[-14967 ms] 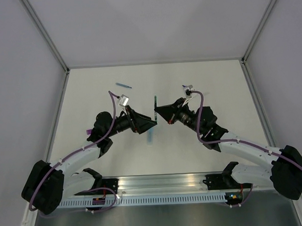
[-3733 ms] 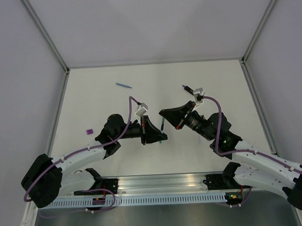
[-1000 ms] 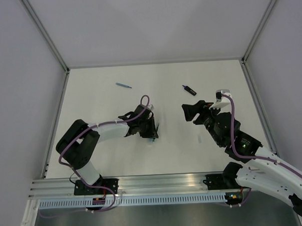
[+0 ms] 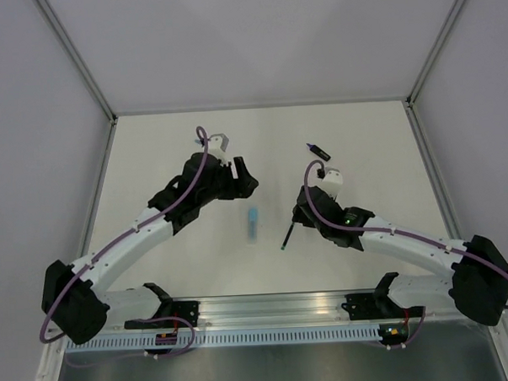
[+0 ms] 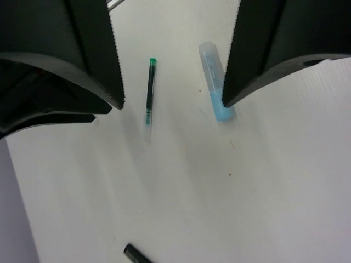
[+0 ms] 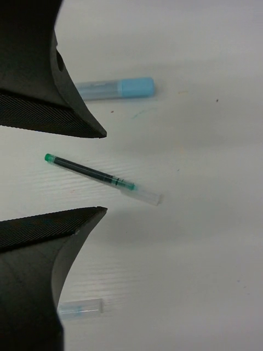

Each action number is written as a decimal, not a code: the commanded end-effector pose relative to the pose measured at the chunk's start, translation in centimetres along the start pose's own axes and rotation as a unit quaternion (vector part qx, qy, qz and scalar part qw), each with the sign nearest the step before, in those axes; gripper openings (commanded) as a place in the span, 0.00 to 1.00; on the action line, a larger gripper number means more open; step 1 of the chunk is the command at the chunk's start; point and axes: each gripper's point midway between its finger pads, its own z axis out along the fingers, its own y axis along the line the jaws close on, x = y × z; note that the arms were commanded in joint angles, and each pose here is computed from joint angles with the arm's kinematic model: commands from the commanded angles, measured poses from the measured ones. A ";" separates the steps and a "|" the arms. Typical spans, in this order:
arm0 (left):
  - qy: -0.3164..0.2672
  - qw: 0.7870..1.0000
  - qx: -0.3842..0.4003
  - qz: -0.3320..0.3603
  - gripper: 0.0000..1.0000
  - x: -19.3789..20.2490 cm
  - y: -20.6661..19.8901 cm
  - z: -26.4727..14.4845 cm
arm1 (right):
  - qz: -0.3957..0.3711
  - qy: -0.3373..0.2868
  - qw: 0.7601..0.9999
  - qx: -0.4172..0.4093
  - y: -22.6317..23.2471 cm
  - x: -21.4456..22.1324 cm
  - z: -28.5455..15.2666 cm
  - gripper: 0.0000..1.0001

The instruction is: Insert the pens into the pen caps

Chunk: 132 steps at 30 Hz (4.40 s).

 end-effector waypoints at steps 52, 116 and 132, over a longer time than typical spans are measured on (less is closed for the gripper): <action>-0.264 0.963 -0.047 0.003 1.00 -1.2 6.5 -8.6 | -0.098 0.035 0.994 -0.027 6.1 -4.0 3.2 0.54; -0.115 0.982 0.018 -0.147 0.95 -20.6 30.0 16.9 | -0.033 -0.027 0.955 -0.292 7.7 -2.2 -4.5 0.56; -0.055 0.979 0.059 -0.185 0.95 -16.0 29.6 23.0 | -0.034 -0.006 0.949 -0.313 8.4 -1.3 -4.8 0.55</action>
